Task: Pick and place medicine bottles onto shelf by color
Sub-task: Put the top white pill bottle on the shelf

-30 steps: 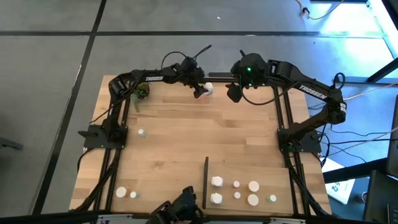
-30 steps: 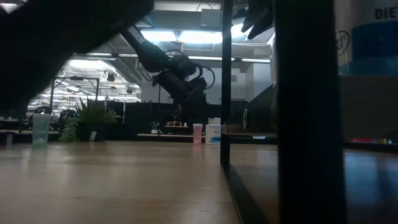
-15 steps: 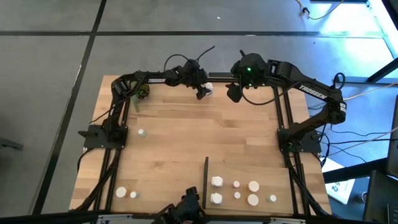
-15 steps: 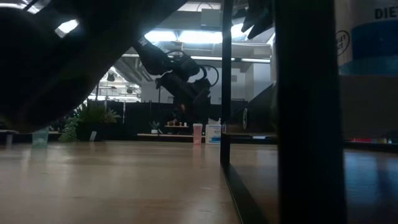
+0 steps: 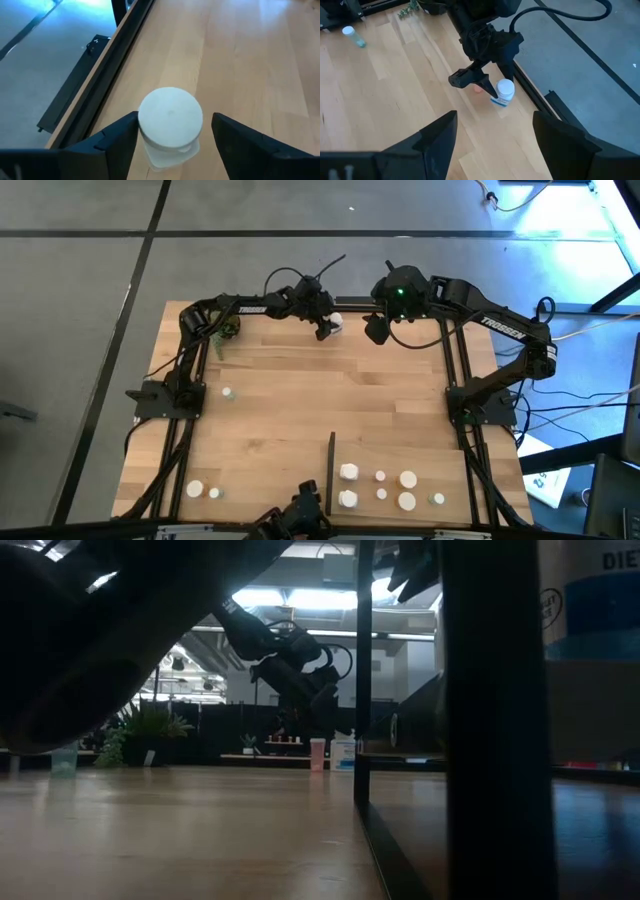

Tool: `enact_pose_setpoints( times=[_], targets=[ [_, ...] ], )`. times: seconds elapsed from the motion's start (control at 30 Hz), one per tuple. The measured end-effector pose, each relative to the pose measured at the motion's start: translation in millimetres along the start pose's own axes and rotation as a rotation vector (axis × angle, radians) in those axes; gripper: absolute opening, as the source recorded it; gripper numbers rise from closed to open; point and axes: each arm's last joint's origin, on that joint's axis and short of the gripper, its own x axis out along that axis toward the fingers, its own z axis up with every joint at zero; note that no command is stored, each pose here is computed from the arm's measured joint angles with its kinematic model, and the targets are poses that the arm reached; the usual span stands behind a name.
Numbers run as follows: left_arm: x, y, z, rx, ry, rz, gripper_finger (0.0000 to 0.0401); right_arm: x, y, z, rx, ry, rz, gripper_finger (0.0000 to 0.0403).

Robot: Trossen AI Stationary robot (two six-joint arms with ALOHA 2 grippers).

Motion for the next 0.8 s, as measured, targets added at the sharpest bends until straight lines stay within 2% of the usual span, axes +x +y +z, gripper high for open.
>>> enact_pose_setpoints(
  times=[0.47, 0.8],
  targets=[
    [0.7, -2.5, -0.2, -0.002, 0.005, -0.011, 0.0195, 0.0, 0.0, 0.0, 0.049, 0.000, 0.000, 0.0261],
    [0.8, -2.6, -0.2, -0.006, 0.007, -0.007, 0.0187, 0.0, 0.0, 0.0, 0.048, 0.000, 0.000, 0.0261]
  ],
)
